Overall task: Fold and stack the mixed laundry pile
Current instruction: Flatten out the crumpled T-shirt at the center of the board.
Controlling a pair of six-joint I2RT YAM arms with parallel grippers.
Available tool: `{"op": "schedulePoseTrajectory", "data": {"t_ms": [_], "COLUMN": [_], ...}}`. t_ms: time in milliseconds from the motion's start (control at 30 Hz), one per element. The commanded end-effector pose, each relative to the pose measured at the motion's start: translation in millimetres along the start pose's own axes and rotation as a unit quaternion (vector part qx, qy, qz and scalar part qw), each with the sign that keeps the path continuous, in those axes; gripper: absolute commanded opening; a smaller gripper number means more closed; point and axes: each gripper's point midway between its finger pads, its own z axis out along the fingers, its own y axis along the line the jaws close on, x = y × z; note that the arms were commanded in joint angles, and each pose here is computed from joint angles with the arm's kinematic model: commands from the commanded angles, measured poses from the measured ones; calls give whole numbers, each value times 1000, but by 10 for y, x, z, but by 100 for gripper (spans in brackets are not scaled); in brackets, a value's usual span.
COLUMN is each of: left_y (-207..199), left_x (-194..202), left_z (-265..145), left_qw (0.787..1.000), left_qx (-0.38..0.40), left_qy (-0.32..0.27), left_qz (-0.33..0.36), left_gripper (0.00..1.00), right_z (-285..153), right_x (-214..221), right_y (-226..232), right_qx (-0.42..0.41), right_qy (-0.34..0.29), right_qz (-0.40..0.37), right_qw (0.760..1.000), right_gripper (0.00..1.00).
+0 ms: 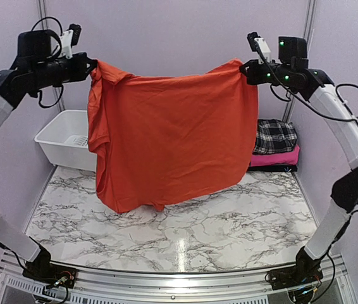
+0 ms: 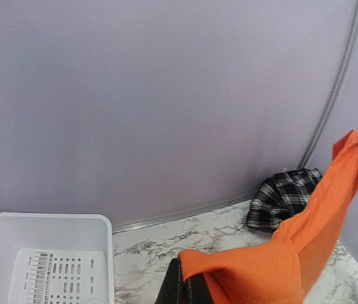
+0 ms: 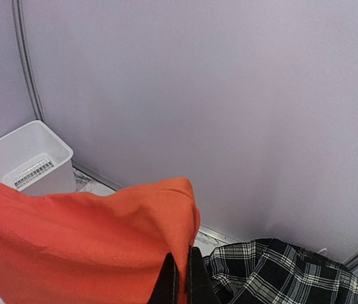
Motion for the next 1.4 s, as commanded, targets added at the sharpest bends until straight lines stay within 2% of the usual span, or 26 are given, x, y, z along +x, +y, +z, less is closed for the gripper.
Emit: {"op": "schedulePoseTrajectory", "data": {"t_ms": [0, 133, 300, 400, 467, 500, 600, 633, 667, 700, 767, 800, 833, 867, 933, 1033, 1167, 1267, 1367], "left_y": [501, 490, 227, 92, 53, 62, 8, -51, -95, -134, -169, -155, -132, -79, -6, 68, 204, 350, 382], "left_x": [-238, -805, -1413, -1450, -1278, -1062, -434, -234, 29, 359, 849, 1032, 1129, 1209, 1243, 1358, 1540, 1700, 2129], "left_z": [599, 795, 443, 256, 231, 285, 218, 72, -2, -54, -275, -397, -546, -650, -827, -780, -510, -311, -69], "left_qw": [996, 993, 975, 969, 973, 978, 986, 985, 985, 984, 981, 981, 983, 986, 990, 991, 989, 988, 979], "left_qx": [-71, -15, 66, 99, 108, 109, 130, 146, 159, 176, 184, 178, 166, 146, 115, 92, 63, 25, 5], "left_qy": [-38, -107, -211, -226, -203, -176, -108, -90, -62, -24, 25, 37, 38, 38, 33, 66, 105, 131, 190], "left_qz": [-23, -44, -38, -25, -18, -17, -13, -12, -13, -23, -52, -63, -69, -76, -76, -77, -86, -82, -75], "left_gripper": [0, 0, 0, 0, 0, 0, 0, 2, 11, 25, 62, 74, 89, 98, 99, 99, 99, 99, 99], "right_z": [479, 543, -58, -268, -285, -282, -251, -271, -352, -424, -717, -871, -1047, -1199, -1463, -1540, -1089, -727, -380], "right_x": [-122, -633, -1370, -1482, -1365, -1253, -607, -310, -29, 319, 867, 1086, 1219, 1329, 1405, 1439, 1610, 1765, 1995], "right_y": [-439, -569, -463, -387, -341, -309, -96, -3, 103, 233, 504, 560, 601, 625, 604, 478, 387, 403, 508], "right_qx": [47, 41, 22, 16, 9, 3, -48, -67, -86, -111, -153, -152, -150, -145, -121, -78, -78, -100, -134], "right_qy": [-22, -107, -240, -258, -237, -221, -144, -115, -88, -53, 0, 22, 32, 41, 43, 50, 108, 146, 182], "right_qz": [29, 46, 25, 3, -7, -7, 17, 33, 49, 63, 80, 87, 89, 84, 68, 49, 58, 78, 99], "right_qw": [998, 992, 970, 966, 971, 975, 988, 991, 991, 990, 985, 984, 984, 985, 989, 994, 989, 981, 969], "right_gripper": [0, 0, 0, 0, 0, 0, 0, 0, 0, 9, 45, 64, 88, 97, 99, 99, 98, 87, 76]}}
